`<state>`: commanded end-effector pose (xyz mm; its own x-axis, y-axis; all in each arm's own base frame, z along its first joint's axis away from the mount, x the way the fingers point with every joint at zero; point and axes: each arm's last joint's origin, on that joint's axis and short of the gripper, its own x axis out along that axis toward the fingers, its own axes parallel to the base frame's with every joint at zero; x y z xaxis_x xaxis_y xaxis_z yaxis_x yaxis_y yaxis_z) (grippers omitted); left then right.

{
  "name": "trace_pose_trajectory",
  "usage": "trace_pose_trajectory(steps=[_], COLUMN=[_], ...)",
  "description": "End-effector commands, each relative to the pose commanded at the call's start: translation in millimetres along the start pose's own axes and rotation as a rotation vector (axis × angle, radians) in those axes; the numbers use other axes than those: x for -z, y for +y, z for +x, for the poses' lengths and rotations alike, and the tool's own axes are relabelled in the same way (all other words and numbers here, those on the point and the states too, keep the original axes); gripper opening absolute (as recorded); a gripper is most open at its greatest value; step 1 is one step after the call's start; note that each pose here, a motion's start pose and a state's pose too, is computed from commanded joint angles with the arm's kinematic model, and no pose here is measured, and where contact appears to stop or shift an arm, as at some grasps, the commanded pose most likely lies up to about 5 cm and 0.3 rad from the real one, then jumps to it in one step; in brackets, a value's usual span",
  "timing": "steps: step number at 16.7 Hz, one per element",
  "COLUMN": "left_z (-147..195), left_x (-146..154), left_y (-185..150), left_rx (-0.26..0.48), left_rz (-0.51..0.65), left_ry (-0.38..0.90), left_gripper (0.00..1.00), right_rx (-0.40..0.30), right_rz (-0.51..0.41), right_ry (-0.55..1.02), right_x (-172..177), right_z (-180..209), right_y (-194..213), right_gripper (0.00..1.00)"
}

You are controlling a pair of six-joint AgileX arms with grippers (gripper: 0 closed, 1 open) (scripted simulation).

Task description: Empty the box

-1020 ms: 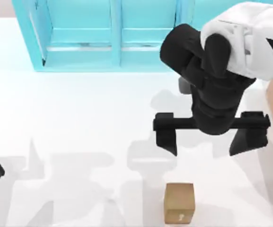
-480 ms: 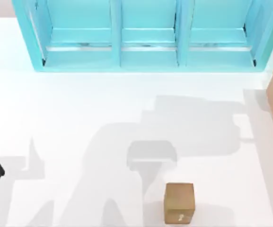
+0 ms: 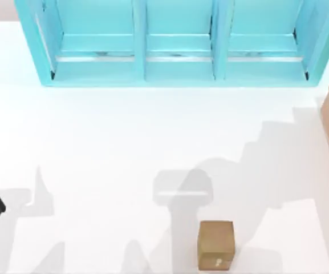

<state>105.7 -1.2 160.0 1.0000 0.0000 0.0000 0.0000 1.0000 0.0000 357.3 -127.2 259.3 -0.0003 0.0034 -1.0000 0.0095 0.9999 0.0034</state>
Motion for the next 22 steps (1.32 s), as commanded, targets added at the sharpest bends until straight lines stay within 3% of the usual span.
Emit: trace_pose_trajectory(steps=[5, 12, 22], left_z=[0, 0, 0], left_x=[0, 0, 0], left_y=[0, 0, 0], left_rx=[0.0, 0.0, 0.0], left_rz=[0.0, 0.0, 0.0], left_ry=[0.0, 0.0, 0.0], left_gripper=[1.0, 1.0, 1.0], right_rx=[-0.001, -0.001, 0.0], right_rz=[-0.001, 0.0, 0.0], right_ry=[0.005, -0.001, 0.0], right_x=[-3, -26, 0], right_z=[6, 58, 100], right_y=[-1, -10, 0], right_gripper=[1.0, 1.0, 1.0])
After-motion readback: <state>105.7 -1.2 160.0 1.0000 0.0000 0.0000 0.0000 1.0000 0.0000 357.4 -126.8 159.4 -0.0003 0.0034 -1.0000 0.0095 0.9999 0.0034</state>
